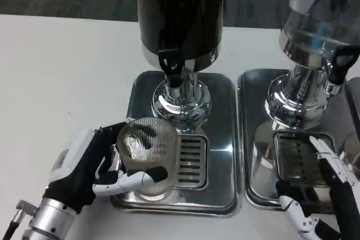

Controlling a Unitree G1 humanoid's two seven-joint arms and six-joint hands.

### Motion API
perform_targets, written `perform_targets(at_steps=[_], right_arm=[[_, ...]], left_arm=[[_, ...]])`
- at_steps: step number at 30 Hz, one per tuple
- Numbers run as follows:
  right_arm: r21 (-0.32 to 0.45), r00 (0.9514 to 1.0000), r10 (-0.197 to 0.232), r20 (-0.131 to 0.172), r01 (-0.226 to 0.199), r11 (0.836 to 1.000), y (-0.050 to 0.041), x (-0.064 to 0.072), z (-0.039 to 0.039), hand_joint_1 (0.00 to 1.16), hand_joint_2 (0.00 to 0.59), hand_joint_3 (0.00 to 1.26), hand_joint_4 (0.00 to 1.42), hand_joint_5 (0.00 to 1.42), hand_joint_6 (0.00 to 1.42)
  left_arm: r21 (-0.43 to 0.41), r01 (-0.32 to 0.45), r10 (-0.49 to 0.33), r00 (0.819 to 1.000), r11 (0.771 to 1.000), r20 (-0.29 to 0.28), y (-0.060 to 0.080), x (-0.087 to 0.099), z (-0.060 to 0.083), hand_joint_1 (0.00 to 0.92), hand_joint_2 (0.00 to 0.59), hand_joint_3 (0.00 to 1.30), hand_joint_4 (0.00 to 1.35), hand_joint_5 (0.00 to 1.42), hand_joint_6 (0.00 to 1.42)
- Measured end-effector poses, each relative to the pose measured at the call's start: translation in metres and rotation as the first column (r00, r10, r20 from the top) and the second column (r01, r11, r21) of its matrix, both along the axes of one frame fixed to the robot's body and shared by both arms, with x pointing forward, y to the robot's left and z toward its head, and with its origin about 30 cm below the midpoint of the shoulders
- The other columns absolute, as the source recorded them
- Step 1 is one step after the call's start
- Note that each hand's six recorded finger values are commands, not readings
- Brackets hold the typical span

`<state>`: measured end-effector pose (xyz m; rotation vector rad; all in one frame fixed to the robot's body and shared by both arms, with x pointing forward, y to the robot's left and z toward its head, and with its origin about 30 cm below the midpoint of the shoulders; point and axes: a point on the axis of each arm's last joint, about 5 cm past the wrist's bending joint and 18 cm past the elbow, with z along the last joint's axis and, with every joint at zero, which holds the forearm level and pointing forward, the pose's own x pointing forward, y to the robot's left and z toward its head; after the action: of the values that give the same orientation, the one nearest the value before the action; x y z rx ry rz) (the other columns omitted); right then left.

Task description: Grasp the cup under the faucet to collect the drink, then remove the cup.

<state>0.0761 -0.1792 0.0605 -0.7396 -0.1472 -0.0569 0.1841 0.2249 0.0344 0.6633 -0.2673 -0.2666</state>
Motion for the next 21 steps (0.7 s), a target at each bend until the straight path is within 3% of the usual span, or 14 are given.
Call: perform_targets(at_steps=[7, 21], right_arm=[[0.005, 1.0, -0.005, -0.002, 0.005, 1.0, 0.0001, -0.001, 0.0002, 0.36, 0.332, 0.15, 0.11, 0.12, 0.13], [0.007, 1.0, -0.009, -0.002, 0.009, 1.0, -0.0002, -0.002, 0.0003, 0.36, 0.334, 0.15, 0.11, 0.13, 0.13]], left_arm=[[0.003, 0.011, -0.011, 1.0, 1.0, 0.005, -0.007, 0.007, 0.001, 0.437, 0.051, 0.6, 0.72, 1.01, 1.4], [0.035, -0.066, 0.066, 0.998, 0.997, -0.001, -0.012, 0.032, 0.004, 0.448, 0.048, 0.6, 0.72, 1.0, 1.4]])
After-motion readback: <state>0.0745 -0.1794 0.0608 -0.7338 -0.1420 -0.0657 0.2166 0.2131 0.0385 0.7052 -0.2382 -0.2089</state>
